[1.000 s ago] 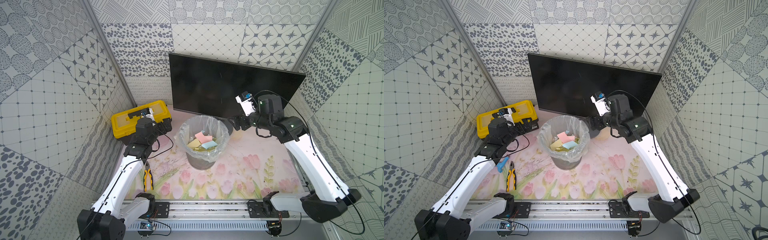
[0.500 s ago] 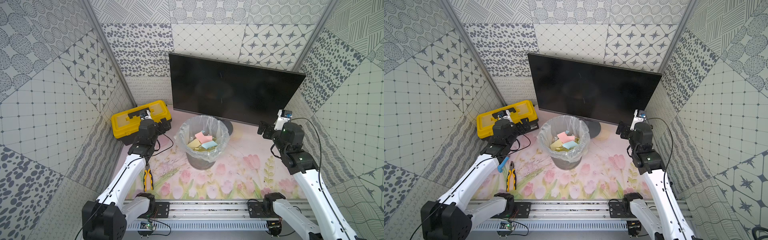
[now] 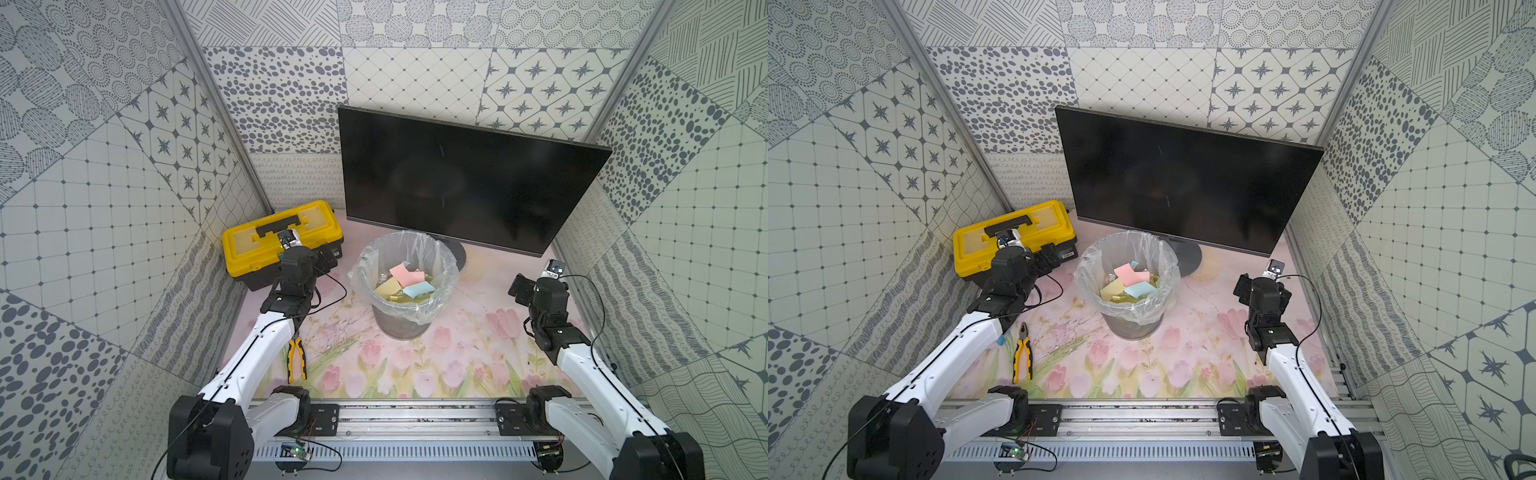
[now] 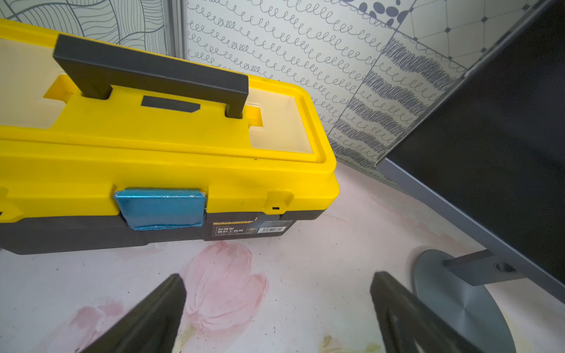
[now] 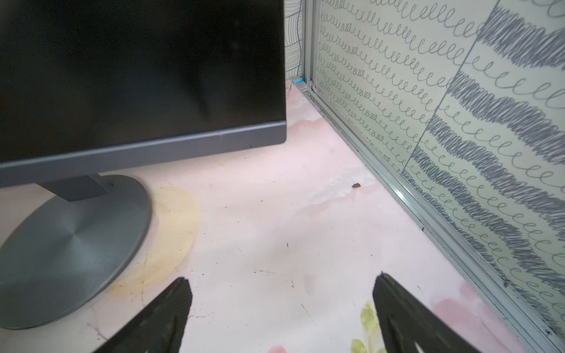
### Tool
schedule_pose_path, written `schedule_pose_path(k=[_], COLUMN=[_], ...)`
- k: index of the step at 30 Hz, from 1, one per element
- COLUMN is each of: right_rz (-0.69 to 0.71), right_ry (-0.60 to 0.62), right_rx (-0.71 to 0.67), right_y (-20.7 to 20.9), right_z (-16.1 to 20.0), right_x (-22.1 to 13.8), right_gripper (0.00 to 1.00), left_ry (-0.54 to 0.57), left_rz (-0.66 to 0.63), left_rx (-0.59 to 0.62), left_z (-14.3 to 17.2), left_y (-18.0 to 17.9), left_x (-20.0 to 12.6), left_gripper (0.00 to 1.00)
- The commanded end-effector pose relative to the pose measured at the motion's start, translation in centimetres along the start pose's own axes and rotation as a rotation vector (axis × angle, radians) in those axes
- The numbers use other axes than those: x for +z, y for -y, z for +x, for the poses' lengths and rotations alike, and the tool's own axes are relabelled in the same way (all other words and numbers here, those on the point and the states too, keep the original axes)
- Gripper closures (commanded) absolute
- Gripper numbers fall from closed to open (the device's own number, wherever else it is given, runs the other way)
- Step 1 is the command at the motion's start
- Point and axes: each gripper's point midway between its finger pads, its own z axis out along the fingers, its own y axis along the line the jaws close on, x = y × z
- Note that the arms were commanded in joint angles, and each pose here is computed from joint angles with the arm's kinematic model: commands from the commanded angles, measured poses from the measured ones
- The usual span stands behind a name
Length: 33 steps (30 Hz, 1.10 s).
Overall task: Remove the sticky note from the monitor
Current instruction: Reset both arms
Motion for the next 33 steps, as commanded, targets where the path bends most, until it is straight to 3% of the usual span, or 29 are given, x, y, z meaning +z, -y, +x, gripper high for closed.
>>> schedule_pose_path(k=[1,3,7,12,22,25,33], right_rz=[-0.024,-0.051,-0.079,-0.147,-0.303,-0.364,-0.368], right_ry=[0.129,0.129,0.16,0.133,0.166,0.083,0.084], right_rx=[-0.011,-0.021,0.11,-0.038,-0.098,-0.154,-0.156], right_y=[-1.0,-1.7,-1.2,-2.9,-5.7,-7.3,-7.3], right_z=[-2.7,-2.4,-1.8,-0.4,2.7,3.0,3.1], right_x=[1.0,1.9,3.6,5.8,7.4,8.0,8.0], right_gripper=[0.03,0.03,0.03,0.03,0.03,0.03,0.03], left_ry=[0.055,0.053,0.063,0.051,0.014,-0.015,-0.053], left_rz=[-0.006,-0.007,-0.004,0.018,0.068,0.068,0.042], left_rx=[-0.052,-0.065,-0.081,-0.047,0.058,0.104,0.271], left_z=[-1.0,-0.9,-0.8,-0.5,1.2,2.6,5.7], left_y=[-0.2,-0.2,-0.3,0.0,0.4,0.0,-1.4], left_x=[0.3,0.3,0.2,0.1,0.1,0.4,1.1], left_gripper=[0.01,0.01,0.01,0.01,0.01,0.01,0.01])
